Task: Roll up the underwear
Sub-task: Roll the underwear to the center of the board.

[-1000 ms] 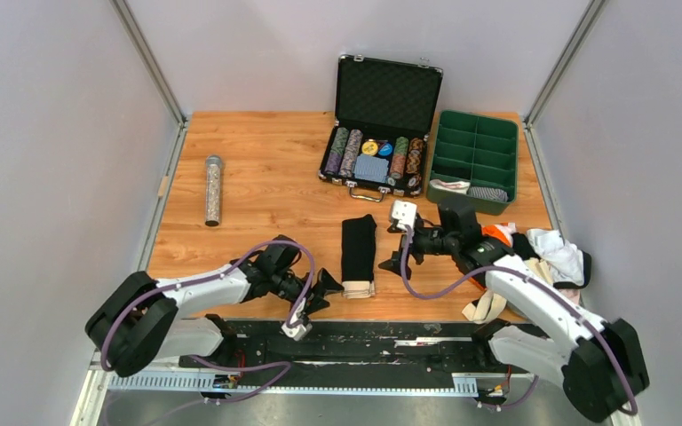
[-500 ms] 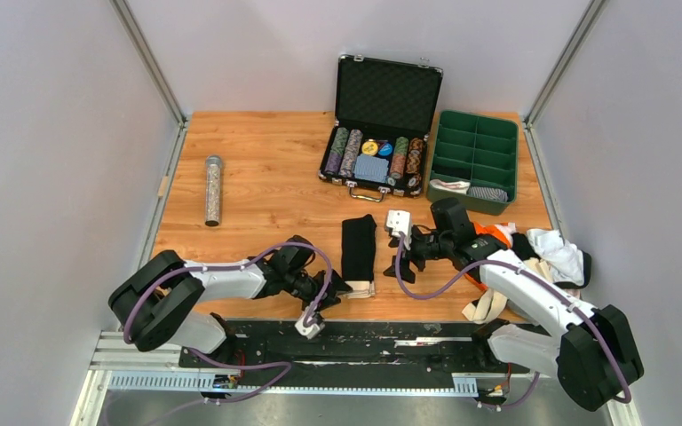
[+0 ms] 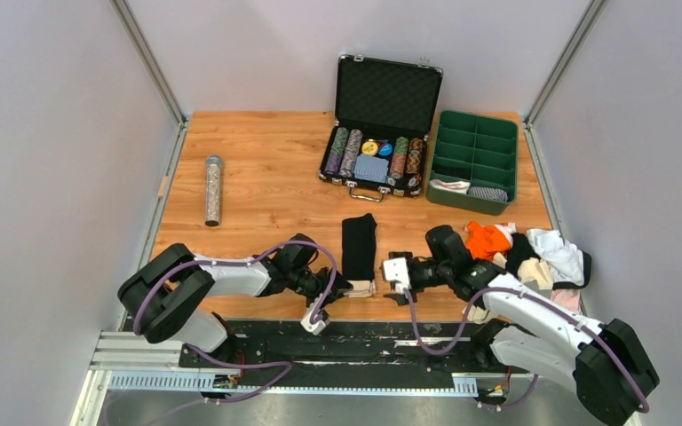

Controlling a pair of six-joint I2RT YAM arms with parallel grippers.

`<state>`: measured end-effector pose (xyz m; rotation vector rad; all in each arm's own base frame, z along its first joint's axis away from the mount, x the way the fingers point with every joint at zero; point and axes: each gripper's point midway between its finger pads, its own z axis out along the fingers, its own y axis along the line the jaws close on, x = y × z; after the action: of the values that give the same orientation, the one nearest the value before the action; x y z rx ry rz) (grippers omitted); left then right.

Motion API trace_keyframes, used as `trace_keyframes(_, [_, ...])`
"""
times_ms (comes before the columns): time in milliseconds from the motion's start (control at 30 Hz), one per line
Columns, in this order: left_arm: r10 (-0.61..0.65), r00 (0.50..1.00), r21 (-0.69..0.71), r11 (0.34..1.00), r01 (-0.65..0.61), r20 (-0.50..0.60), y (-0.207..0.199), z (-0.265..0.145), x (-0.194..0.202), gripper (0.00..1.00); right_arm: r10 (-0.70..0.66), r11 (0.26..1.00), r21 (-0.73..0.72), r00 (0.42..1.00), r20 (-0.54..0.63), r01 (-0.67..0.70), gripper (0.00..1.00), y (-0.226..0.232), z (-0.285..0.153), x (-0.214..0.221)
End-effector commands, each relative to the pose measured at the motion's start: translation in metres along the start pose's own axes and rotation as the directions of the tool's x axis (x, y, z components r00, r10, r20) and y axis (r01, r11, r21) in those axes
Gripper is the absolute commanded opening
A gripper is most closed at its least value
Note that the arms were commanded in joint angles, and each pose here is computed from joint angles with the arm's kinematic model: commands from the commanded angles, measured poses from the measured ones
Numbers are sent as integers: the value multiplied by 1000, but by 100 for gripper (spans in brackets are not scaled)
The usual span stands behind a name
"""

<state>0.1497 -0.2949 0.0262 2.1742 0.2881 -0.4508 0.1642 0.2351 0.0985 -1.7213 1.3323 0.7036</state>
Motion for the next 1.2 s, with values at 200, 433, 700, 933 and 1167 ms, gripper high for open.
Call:
trace_keyframes(200, [-75, 997, -19, 997, 75, 0, 8, 6, 6, 18, -367, 929, -5, 923, 114, 370, 62, 4, 32, -10])
trace_keyframes(433, [-212, 977, -80, 974, 213, 27, 36, 0, 4, 9, -448, 893, 28, 884, 136, 449, 67, 4, 41, -8])
trace_keyframes(700, [-345, 935, -125, 927, 353, 84, 54, -10, 4, 0, -469, 883, 34, 873, 134, 469, 69, 12, 50, 4])
trace_keyframes(933, [-420, 899, -129, 891, 434, 122, 58, -16, 3, 0, -478, 875, 123, 875, 78, 467, 65, -1, 57, 9])
trace_keyframes(1167, [-460, 876, -135, 868, 478, 141, 60, -19, 6, 0, -459, 876, 177, 888, 19, 449, 58, -10, 67, 16])
